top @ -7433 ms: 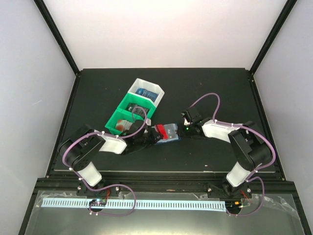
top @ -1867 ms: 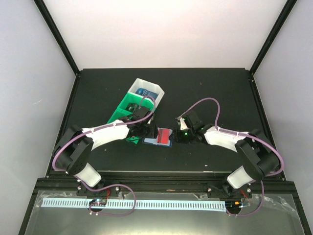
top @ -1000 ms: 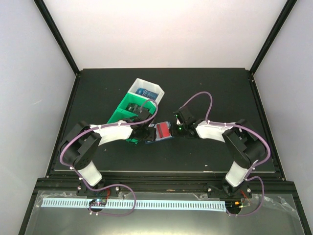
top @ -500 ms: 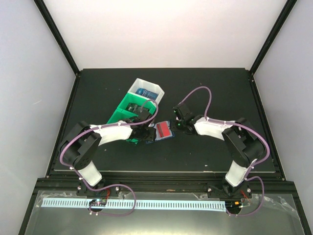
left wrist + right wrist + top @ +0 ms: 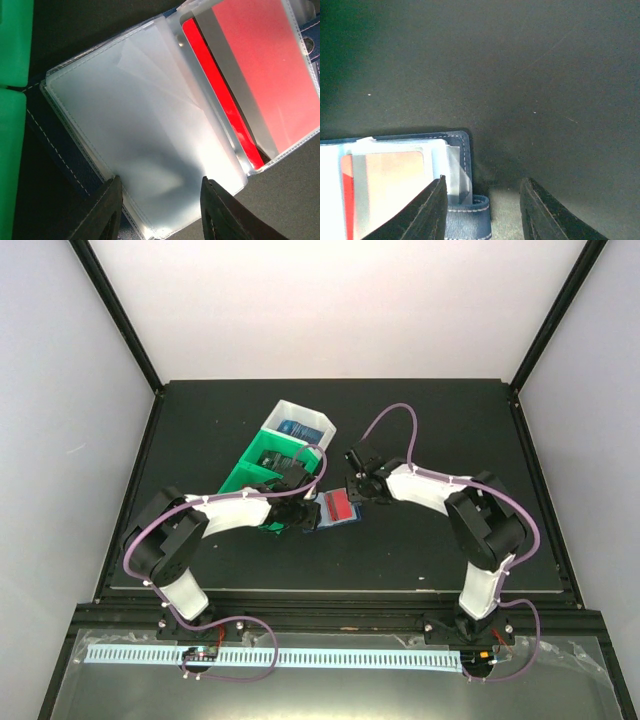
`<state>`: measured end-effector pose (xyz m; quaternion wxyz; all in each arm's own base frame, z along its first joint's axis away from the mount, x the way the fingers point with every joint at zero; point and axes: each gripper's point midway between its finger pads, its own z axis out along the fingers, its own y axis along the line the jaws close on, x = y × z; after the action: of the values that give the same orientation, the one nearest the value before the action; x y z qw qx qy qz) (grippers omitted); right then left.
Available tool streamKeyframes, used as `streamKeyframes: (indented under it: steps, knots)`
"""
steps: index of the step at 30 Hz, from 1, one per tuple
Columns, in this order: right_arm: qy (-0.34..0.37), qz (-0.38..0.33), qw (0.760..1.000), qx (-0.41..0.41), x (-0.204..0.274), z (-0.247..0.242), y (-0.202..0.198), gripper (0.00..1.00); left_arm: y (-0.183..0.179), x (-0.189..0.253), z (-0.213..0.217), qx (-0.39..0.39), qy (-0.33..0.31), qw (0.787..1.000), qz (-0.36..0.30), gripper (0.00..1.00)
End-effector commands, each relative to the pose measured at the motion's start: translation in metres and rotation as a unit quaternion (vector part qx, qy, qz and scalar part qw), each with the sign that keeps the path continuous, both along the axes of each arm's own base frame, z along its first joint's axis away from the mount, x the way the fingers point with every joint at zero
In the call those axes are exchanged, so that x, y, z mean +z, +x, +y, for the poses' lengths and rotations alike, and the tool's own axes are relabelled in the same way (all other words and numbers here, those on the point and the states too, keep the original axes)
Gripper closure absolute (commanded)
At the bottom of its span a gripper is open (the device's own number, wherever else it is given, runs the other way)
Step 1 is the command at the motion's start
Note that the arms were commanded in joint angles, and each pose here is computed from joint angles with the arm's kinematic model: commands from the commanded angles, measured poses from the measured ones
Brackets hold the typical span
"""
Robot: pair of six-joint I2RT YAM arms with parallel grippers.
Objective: Put the credit cards into the card holder
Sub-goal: Adjust the card holder at the center of the board.
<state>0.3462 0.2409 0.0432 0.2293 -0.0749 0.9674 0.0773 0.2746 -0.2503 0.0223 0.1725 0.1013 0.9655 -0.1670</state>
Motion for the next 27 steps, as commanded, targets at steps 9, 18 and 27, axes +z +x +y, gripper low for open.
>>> streamKeyframes:
  steps: [9,18,27]
  knots:
    - [-0.078,0.05,0.995,0.024,-0.027,-0.013,-0.013,0.58,-0.031,-0.038,0.011,0.008,0.034,0.997,0.073,0.58]
    - [-0.166,0.073,0.983,0.008,-0.037,-0.083,-0.054,0.58,-0.039,-0.057,0.022,0.074,0.06,0.989,0.109,0.61]
    - [-0.085,0.027,0.996,0.013,0.002,-0.064,-0.046,0.58,-0.042,-0.062,0.025,0.074,0.084,0.988,0.107,0.63]
